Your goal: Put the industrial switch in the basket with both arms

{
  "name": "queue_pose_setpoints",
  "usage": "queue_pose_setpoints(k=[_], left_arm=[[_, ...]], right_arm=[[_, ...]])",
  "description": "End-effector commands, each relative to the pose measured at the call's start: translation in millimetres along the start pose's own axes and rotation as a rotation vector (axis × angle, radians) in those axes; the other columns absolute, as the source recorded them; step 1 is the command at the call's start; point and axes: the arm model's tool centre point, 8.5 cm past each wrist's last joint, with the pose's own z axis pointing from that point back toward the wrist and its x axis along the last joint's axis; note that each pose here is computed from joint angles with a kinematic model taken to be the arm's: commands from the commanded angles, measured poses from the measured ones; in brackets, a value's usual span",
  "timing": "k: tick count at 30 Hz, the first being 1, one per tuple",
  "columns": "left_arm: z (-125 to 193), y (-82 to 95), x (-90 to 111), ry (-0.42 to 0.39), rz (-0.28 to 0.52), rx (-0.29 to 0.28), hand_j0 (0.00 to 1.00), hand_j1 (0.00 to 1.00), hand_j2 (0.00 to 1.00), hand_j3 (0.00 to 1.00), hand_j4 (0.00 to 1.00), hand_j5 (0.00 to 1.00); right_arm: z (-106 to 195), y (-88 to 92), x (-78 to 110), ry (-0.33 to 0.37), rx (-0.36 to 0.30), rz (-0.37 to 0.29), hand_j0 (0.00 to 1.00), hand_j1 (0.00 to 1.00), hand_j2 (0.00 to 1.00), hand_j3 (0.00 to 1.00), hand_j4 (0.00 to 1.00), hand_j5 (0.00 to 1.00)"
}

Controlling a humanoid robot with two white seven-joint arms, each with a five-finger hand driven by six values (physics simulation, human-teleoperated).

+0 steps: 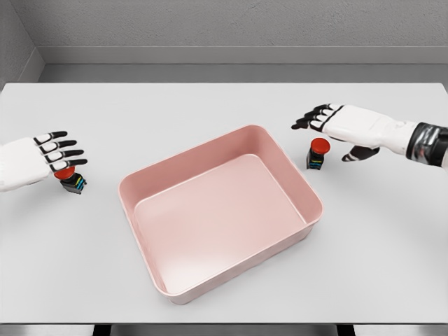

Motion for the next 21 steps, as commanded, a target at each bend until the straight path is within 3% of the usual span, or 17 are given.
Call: queue_pose_setpoints(k=[1,5,16,21], left_arm=[[-3,1.4,2,-0.002,0.011,0.014,1.00,1.00,1.00,1.00,1.00,1.00],[-8,-3.2,10,-0.016,0.028,0.018,1.00,1.00,1.00,1.00,1.00,1.00],[-13,-3.3,14,-0.019,0.042,0.033,1.00,1.00,1.00,1.00,1.00,1.00],[-12,-4.2,14,-0.022,0.036,0.027,0.84,0.84,0.84,0.84,0.84,0.84]], right_arm=[[-3,5.4,-0.3,-0.003,0.009,-0.017,1.00,1.00,1.00,1.00,1.00,1.00],[-5,16.3,-4.9,0.006,0.037,-0.039,1.00,1.00,1.00,1.00,1.00,1.00],[-19,17.9,-5.9,-0.001,0.033,-0.065,1.00,1.00,1.00,1.00,1.00,1.00],[-21,23.9,-10.7,0.010,0.047,-0.085,1.00,1.00,1.00,1.00,1.00,1.00]])
